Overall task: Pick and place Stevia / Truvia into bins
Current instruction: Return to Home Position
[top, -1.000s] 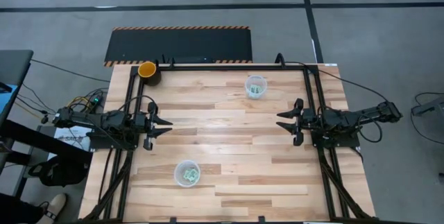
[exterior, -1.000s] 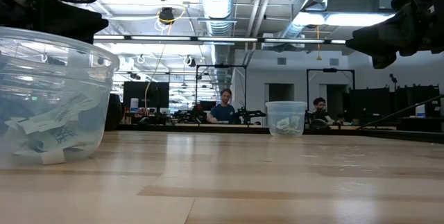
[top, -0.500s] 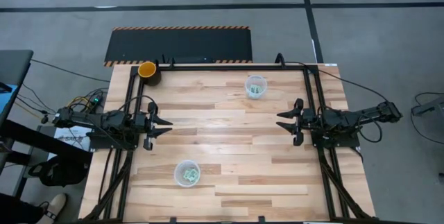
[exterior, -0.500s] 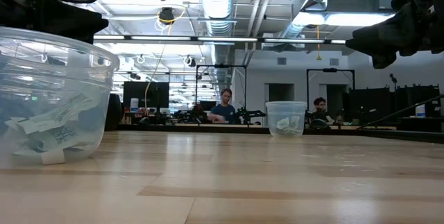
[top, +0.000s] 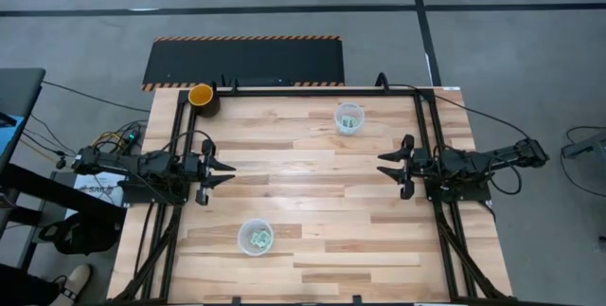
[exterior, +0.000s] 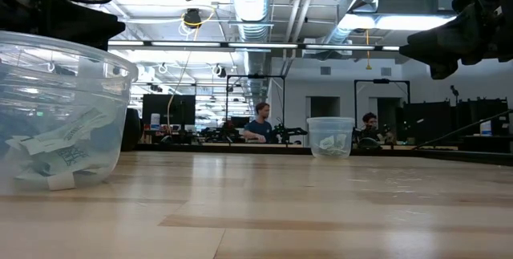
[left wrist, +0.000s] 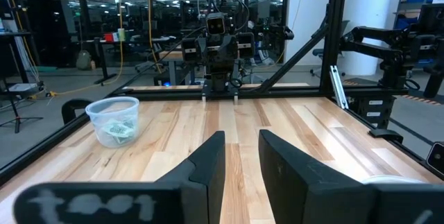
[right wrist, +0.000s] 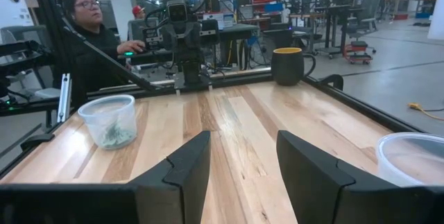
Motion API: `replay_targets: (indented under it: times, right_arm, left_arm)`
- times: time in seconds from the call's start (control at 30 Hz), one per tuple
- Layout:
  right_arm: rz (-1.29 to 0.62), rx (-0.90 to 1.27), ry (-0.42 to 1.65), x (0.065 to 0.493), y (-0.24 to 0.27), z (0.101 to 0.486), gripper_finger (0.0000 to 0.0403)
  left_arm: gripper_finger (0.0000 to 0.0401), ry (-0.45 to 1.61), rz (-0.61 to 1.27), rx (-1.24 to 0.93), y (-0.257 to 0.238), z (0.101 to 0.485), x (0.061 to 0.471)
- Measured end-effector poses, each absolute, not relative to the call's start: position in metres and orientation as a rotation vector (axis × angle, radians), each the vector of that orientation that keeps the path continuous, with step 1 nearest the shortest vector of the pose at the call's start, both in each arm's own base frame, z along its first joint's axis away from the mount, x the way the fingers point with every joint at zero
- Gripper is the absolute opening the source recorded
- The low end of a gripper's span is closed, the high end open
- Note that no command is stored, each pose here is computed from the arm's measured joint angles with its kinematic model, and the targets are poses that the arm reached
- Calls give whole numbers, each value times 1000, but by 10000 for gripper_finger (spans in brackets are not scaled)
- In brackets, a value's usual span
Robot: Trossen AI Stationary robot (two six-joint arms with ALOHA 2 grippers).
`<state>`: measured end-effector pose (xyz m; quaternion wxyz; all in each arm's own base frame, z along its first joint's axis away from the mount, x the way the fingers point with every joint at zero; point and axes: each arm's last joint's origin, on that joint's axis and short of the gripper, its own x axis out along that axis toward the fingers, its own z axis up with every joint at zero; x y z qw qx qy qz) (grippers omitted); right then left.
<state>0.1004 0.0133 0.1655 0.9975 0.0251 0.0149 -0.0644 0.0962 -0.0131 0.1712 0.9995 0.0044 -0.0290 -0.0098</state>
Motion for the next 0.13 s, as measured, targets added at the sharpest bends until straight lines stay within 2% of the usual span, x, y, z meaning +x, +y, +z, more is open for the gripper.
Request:
replay_targets:
  times: [0.13]
  right_arm:
    - [-129, 50, 30, 100, 13, 165, 159]
  left_arm:
    - [77, -58, -20, 9, -13, 171, 96]
